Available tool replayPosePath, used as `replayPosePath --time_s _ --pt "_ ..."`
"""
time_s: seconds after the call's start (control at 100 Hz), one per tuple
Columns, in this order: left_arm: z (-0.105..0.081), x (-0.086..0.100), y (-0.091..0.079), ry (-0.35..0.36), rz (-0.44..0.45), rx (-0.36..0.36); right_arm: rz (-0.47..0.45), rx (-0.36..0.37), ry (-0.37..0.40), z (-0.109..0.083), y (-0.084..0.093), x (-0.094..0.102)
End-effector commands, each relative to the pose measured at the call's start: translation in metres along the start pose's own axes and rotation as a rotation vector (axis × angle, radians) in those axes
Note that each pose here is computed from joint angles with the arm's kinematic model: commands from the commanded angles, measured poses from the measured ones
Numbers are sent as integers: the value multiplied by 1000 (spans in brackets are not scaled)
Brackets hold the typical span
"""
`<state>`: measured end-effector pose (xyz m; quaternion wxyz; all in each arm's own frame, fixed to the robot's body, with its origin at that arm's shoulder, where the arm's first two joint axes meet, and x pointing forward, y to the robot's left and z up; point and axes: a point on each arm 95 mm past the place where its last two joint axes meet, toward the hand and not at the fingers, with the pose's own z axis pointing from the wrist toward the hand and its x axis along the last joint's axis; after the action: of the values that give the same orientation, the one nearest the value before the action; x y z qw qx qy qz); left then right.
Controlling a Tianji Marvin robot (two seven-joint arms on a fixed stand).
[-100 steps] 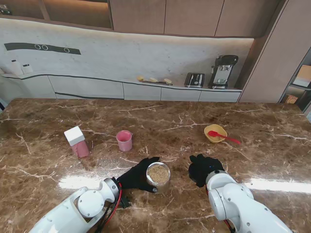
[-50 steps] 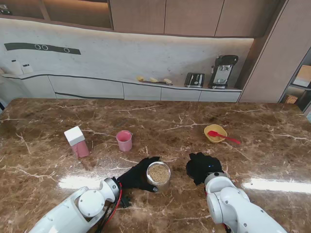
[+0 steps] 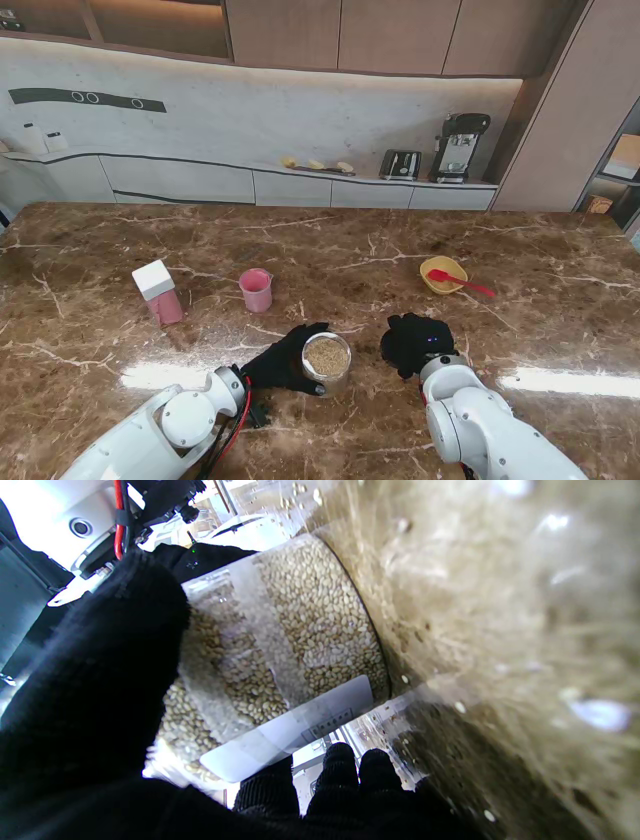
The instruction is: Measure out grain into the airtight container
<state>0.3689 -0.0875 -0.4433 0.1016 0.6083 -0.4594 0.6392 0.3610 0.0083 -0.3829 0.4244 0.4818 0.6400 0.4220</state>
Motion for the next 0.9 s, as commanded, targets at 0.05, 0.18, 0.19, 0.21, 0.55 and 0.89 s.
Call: replayPosePath --time_s 0.05,0.18,0.19,0.21,0.55,0.89 --pt "-20 -32 26 -110 -25 -52 9 135 26 -12 -46 3" --pt "-20 -32 26 -111 -26 -52 26 125 47 -12 -46 3" --pt "-20 -32 26 -111 -26 -51 27 124 48 -12 -46 3" --pt "-20 -32 26 -111 -26 -51 29 123 50 -12 -45 3" --pt "-20 -33 26 -111 -29 -49 66 96 73 -15 -44 3" --pt "-21 -33 26 -113 -32 -46 3 141 57 -19 -50 6"
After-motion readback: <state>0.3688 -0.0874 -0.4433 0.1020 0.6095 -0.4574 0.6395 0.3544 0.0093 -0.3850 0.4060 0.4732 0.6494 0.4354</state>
